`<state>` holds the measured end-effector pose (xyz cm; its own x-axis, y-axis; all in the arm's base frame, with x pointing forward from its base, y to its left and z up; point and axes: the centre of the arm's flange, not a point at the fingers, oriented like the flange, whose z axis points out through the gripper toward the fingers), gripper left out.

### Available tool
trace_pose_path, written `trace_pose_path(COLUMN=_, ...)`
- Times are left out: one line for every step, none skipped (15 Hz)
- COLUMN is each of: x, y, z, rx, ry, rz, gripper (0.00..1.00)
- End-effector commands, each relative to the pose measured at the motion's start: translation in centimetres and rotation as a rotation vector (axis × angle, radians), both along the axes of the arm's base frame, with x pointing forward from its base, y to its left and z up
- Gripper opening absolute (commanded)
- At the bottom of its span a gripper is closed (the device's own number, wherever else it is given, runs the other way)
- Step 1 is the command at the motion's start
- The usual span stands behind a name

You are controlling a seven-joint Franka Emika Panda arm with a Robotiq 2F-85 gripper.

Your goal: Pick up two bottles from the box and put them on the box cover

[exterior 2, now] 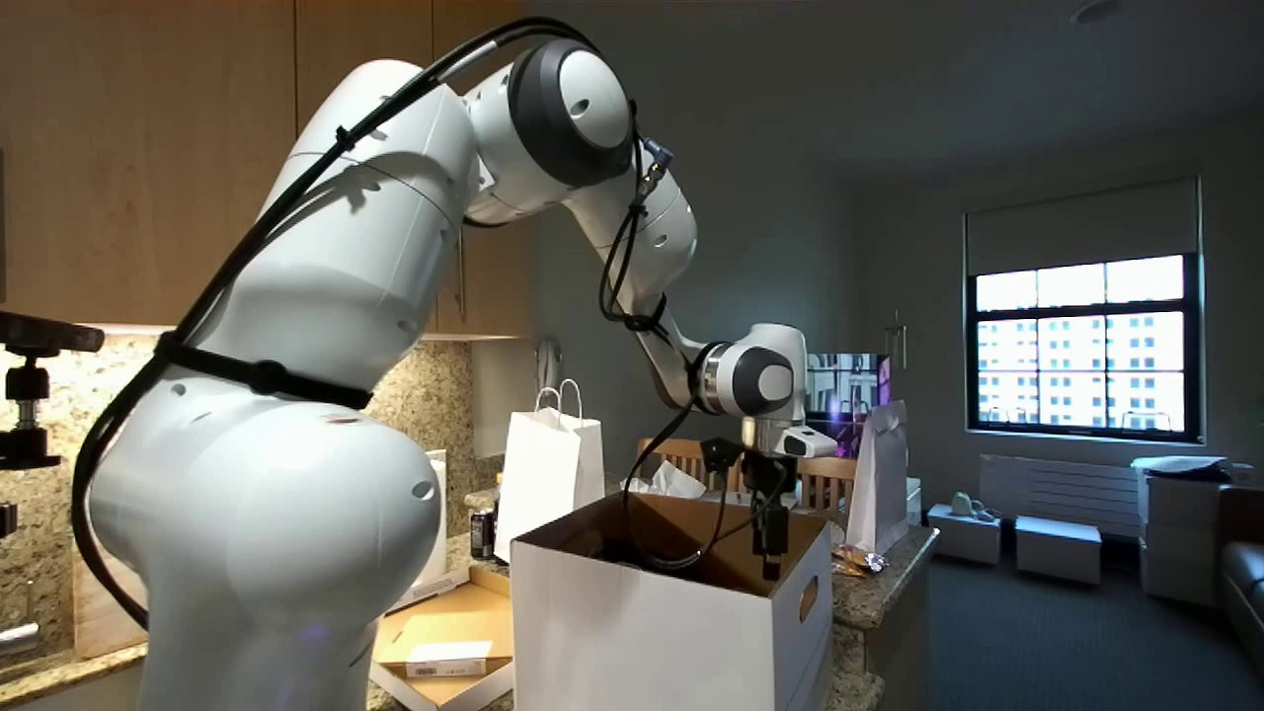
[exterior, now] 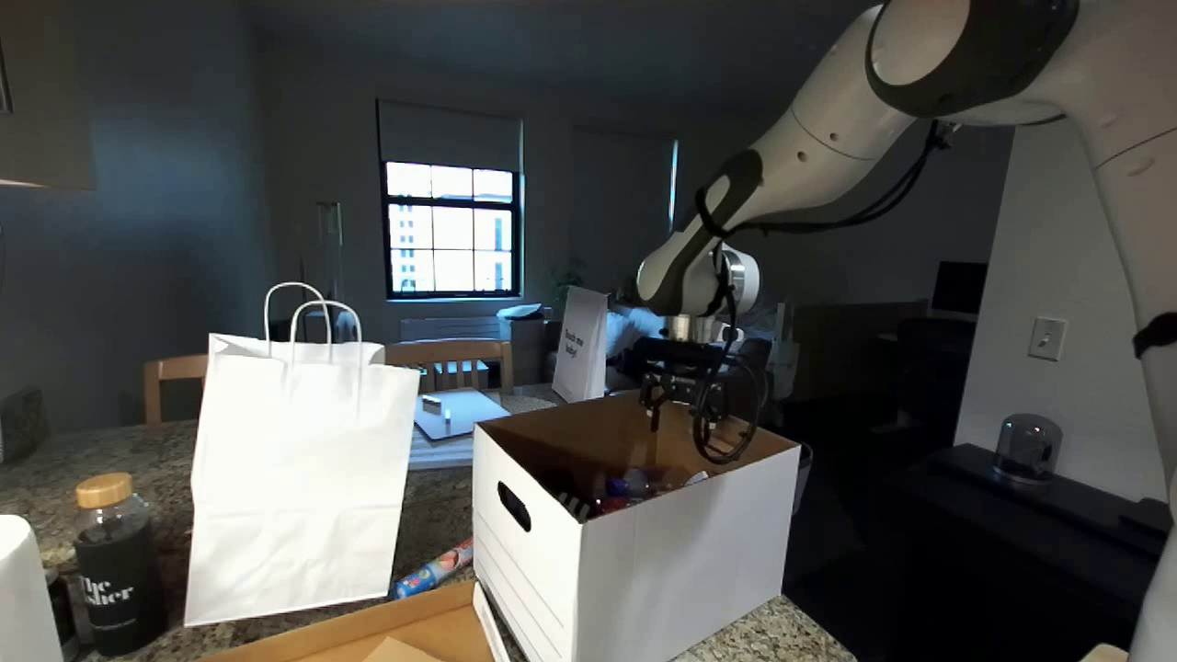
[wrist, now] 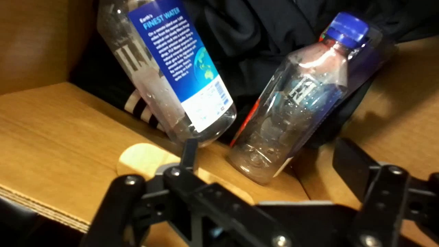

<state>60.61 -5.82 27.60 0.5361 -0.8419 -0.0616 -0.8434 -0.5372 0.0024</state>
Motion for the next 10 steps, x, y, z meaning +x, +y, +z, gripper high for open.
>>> trace_pose_path(x=2.5, y=-0.1, z=-0.2, rx=0.012, ry=0.049, rz=0.129, gripper=1.0)
trace_pose_path(x=3.0, y=0.1, z=-0.2, rx=0.016, ry=0.062, rz=0.154, gripper=1.0)
trace_pose_path(x=3.6, y=0.2, z=-0.2, rx=0.026, ry=0.076, rz=0.17, gripper=1.0)
trace_pose_path(x=4.1, y=0.4, z=-0.2, rx=0.049, ry=0.093, rz=0.189, gripper=1.0)
trace_pose_path(x=4.3, y=0.5, z=-0.3, rx=0.056, ry=0.111, rz=0.2, gripper=1.0)
trace_pose_path(x=4.5, y=0.4, z=-0.2, rx=0.056, ry=0.127, rz=0.204, gripper=1.0)
trace_pose_path(x=4.6, y=0.3, z=0.2, rx=0.064, ry=0.135, rz=0.209, gripper=1.0)
trace_pose_path(x=4.8, y=0.3, z=0.6, rx=0.069, ry=0.142, rz=0.213, gripper=1.0)
trace_pose_path(x=4.8, y=0.4, z=1.3, rx=0.085, ry=0.15, rz=0.242, gripper=1.0)
trace_pose_path(x=4.0, y=0.9, z=0.2, rx=0.05, ry=0.132, rz=0.196, gripper=1.0)
